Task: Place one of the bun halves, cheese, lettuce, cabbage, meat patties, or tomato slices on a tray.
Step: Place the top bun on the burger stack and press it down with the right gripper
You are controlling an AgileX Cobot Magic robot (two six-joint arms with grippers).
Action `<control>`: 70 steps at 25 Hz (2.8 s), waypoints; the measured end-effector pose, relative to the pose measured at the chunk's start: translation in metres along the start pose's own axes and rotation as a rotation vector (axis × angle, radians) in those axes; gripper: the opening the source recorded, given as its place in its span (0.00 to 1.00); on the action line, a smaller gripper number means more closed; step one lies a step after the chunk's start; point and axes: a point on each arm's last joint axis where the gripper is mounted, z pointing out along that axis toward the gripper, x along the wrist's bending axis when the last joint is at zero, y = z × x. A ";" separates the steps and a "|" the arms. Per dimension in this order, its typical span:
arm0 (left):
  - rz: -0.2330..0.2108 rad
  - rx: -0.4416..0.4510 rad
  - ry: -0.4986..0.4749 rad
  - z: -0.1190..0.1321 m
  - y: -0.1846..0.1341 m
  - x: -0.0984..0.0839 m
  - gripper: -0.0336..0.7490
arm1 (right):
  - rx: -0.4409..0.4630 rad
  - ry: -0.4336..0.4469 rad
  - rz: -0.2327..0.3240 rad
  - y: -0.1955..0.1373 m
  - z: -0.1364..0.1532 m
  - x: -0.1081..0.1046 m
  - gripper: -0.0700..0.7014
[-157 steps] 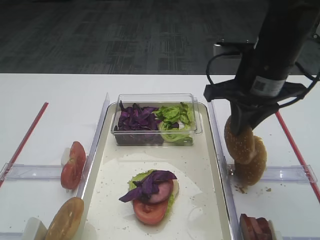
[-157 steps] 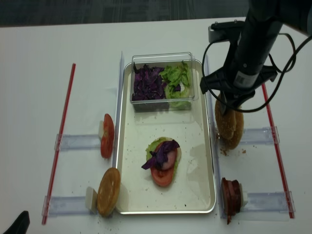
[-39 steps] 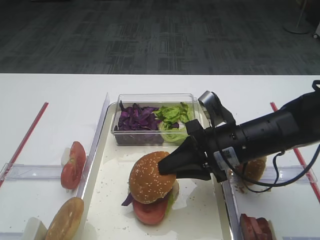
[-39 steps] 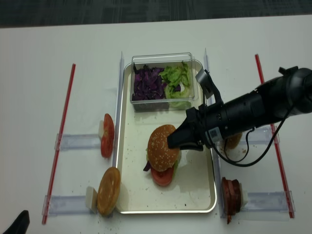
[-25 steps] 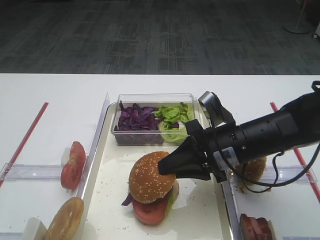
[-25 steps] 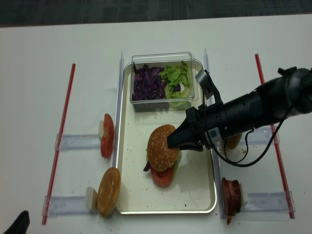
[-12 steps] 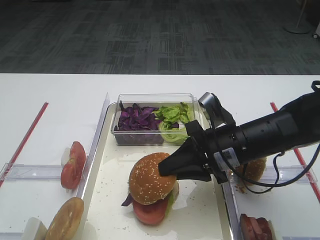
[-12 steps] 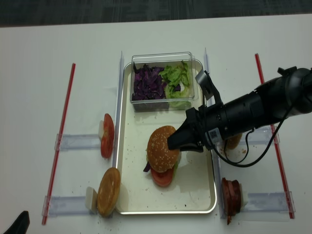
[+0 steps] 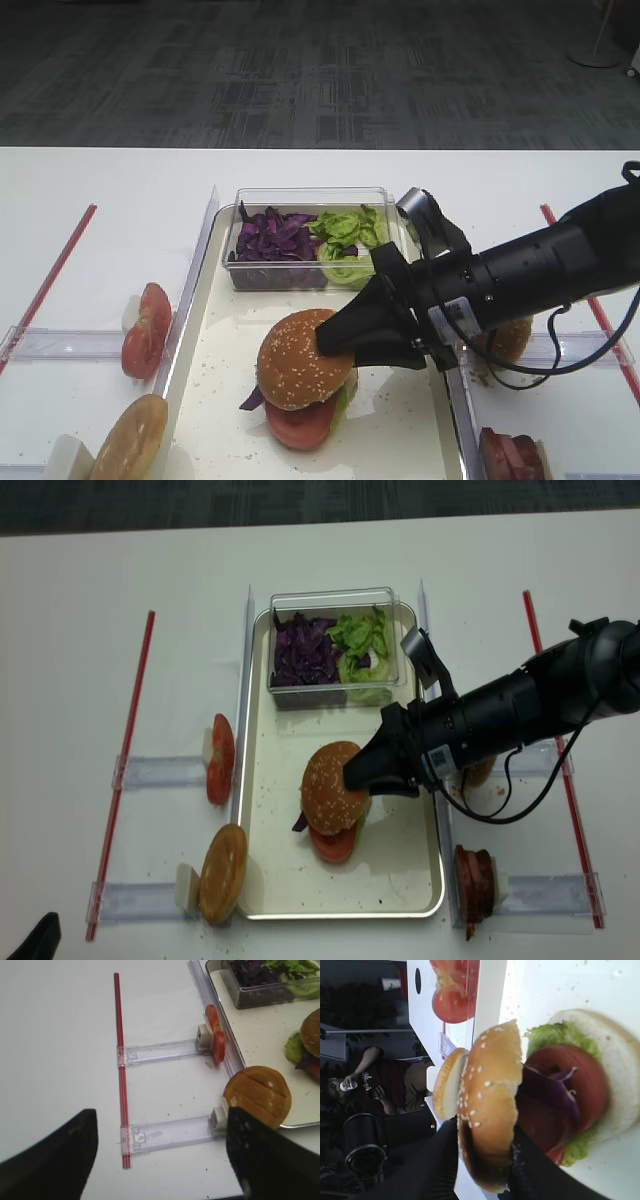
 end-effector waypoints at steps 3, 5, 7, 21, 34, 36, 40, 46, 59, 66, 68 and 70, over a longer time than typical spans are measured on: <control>0.000 0.000 0.000 0.000 0.000 0.000 0.67 | 0.000 0.000 0.000 0.000 0.000 0.000 0.46; 0.000 0.000 0.000 0.000 0.000 0.000 0.67 | 0.000 0.000 0.000 0.000 0.000 0.000 0.46; 0.000 0.000 0.000 0.000 0.000 0.000 0.67 | 0.000 0.000 0.000 0.000 0.000 0.000 0.46; 0.000 0.000 0.000 0.000 0.000 0.000 0.67 | -0.007 -0.022 0.001 0.001 0.000 -0.002 0.48; 0.000 0.000 0.000 0.000 0.000 0.000 0.67 | -0.007 -0.022 0.001 0.001 0.000 -0.002 0.80; 0.000 0.000 0.000 0.000 0.000 0.000 0.67 | -0.007 -0.022 0.001 0.001 0.000 -0.002 0.82; 0.000 0.000 0.000 0.000 0.000 0.000 0.67 | -0.007 -0.022 0.001 0.001 0.000 -0.002 0.83; 0.003 0.000 0.006 0.000 0.000 0.001 0.67 | -0.007 -0.022 0.001 0.001 0.000 -0.002 0.84; 0.000 0.000 0.000 0.000 0.000 0.000 0.67 | 0.003 -0.059 0.012 0.000 0.000 -0.005 0.84; 0.000 0.000 0.000 0.000 0.000 0.000 0.67 | -0.001 -0.074 0.013 0.000 0.000 -0.007 0.84; 0.000 0.000 0.000 0.000 0.000 0.000 0.67 | -0.006 -0.083 0.015 0.000 0.000 -0.008 0.84; 0.000 0.000 0.000 0.000 0.000 0.000 0.67 | -0.008 -0.089 0.017 0.001 0.000 -0.008 0.84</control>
